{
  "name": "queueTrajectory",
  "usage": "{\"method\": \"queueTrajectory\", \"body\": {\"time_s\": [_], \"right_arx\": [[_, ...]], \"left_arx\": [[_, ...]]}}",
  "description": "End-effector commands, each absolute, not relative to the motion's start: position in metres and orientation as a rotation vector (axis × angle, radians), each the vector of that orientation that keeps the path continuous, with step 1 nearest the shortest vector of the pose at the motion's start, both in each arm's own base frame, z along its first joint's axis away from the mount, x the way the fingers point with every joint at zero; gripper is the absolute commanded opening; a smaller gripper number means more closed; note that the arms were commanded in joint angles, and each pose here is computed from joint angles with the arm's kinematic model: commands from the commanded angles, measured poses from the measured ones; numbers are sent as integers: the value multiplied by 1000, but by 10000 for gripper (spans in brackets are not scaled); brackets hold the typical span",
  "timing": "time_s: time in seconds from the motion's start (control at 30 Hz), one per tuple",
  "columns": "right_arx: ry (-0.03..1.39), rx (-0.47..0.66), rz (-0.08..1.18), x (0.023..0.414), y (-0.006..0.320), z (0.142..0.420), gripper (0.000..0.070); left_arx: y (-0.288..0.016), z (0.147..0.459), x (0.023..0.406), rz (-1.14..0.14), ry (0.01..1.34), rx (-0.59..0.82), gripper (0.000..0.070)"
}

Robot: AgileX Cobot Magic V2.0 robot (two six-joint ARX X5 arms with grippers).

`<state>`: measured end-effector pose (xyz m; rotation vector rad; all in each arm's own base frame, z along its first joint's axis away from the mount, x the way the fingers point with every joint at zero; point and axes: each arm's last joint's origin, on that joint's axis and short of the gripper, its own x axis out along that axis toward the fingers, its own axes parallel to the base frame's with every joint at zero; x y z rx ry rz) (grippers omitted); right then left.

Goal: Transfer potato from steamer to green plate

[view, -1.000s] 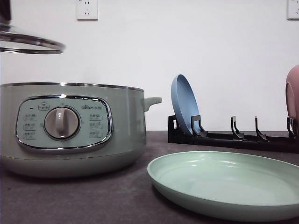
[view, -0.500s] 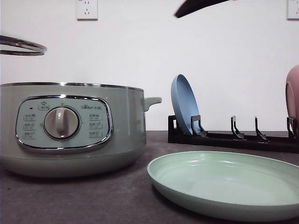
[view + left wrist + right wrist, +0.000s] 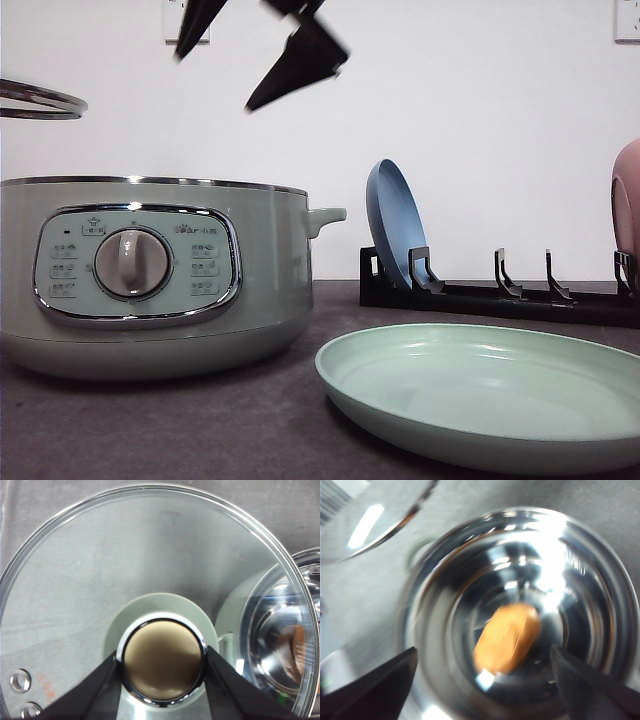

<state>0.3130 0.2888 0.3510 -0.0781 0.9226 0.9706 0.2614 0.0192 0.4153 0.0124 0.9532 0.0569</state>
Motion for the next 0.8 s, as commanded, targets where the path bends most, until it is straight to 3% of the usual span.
{"method": "queueTrajectory", "body": {"time_s": [0.0, 0.37, 0.77], "right_arx": [[932, -87, 969, 320, 307, 342, 550], [1005, -204, 855, 332, 354, 278, 568], [1048, -283, 797, 329, 373, 242, 570]], "left_arx": [[19, 427, 261, 54, 884, 26, 0], [19, 427, 261, 54, 883, 26, 0], [19, 427, 261, 54, 885, 25, 0]]}}
